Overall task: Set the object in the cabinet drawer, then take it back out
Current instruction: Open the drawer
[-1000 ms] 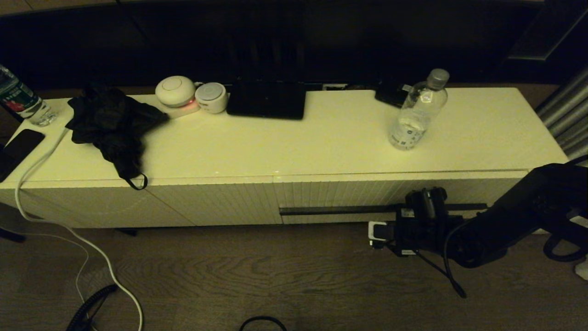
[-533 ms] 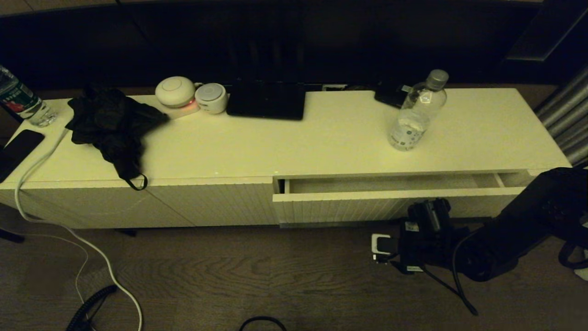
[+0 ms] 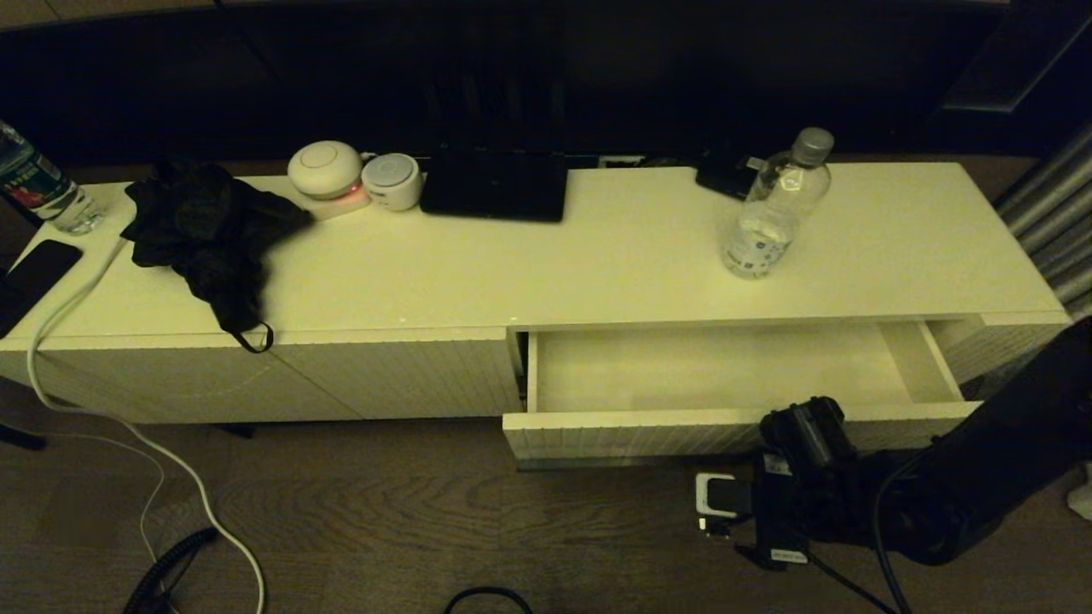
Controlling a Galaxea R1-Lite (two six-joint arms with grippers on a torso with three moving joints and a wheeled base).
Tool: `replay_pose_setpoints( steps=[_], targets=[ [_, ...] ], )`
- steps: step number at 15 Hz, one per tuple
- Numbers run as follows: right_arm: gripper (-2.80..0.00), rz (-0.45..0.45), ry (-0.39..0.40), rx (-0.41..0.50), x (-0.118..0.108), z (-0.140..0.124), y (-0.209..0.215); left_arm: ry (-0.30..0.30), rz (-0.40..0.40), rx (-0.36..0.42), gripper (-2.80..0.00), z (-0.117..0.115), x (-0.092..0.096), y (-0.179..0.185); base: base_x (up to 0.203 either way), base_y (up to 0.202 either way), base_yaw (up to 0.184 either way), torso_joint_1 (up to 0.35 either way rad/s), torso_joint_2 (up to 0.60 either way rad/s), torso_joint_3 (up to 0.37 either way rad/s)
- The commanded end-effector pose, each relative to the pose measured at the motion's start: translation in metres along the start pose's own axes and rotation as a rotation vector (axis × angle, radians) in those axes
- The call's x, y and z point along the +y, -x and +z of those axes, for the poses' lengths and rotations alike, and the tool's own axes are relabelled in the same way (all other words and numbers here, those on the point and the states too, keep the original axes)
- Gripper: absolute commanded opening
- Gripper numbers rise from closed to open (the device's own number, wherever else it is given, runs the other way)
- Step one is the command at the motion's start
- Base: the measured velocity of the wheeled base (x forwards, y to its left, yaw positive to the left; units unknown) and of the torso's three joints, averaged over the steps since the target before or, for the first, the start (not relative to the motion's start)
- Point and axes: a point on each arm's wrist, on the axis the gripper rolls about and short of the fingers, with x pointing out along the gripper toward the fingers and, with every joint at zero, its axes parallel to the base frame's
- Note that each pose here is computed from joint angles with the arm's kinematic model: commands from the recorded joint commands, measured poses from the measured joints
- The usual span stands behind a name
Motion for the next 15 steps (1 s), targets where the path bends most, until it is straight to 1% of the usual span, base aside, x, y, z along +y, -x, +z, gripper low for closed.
replay_pose_setpoints(
  steps=[1,4,5,7,8,9,10,12,14,15],
  targets=[
    [0.00,-0.013,0.004,-0.038,0.009,0.007,0.028,0.006,-0.001,-0.002,-2.80,0.000,0.000,0.000,0.000,0.000,0.000,0.000,0.00,0.000],
    [0.00,-0.023,0.013,-0.077,0.024,0.009,0.058,0.006,-0.001,-0.002,-2.80,0.000,0.000,0.000,0.000,0.000,0.000,0.000,0.00,0.000],
    [0.00,-0.041,0.011,-0.094,0.025,0.010,0.069,0.006,-0.001,-0.002,-2.80,0.000,0.000,0.000,0.000,0.000,0.000,0.000,0.00,0.000],
    [0.00,-0.106,0.001,-0.137,0.019,0.011,0.097,0.006,-0.001,-0.002,-2.80,0.000,0.000,0.000,0.000,0.000,0.000,0.000,0.00,0.000],
    [-2.80,-0.126,-0.001,-0.151,0.016,0.012,0.112,0.006,-0.001,-0.002,-2.80,0.000,0.000,0.000,0.000,0.000,0.000,0.000,0.00,0.000],
    [-2.80,-0.136,-0.002,-0.153,0.012,0.011,0.129,0.006,-0.001,-0.002,-2.80,0.000,0.000,0.000,0.000,0.000,0.000,0.000,0.00,0.000],
    [-2.80,-0.132,0.000,-0.138,0.008,0.010,0.148,0.006,-0.001,-0.002,-2.80,0.000,0.000,0.000,0.000,0.000,0.000,0.000,0.00,0.000],
    [-2.80,-0.125,0.009,-0.085,-0.003,0.011,0.180,0.006,-0.001,-0.002,-2.80,0.000,0.000,0.000,0.000,0.000,0.000,0.000,0.00,0.000],
    [-2.80,-0.142,0.010,-0.072,-0.016,0.016,0.202,0.006,-0.001,-0.002,-2.80,0.000,0.000,0.000,0.000,0.000,0.000,0.000,0.00,0.000],
    [-2.80,-0.151,0.008,-0.072,-0.024,0.020,0.205,0.006,-0.001,-0.002,-2.80,0.000,0.000,0.000,0.000,0.000,0.000,0.000,0.00,0.000]
  ],
)
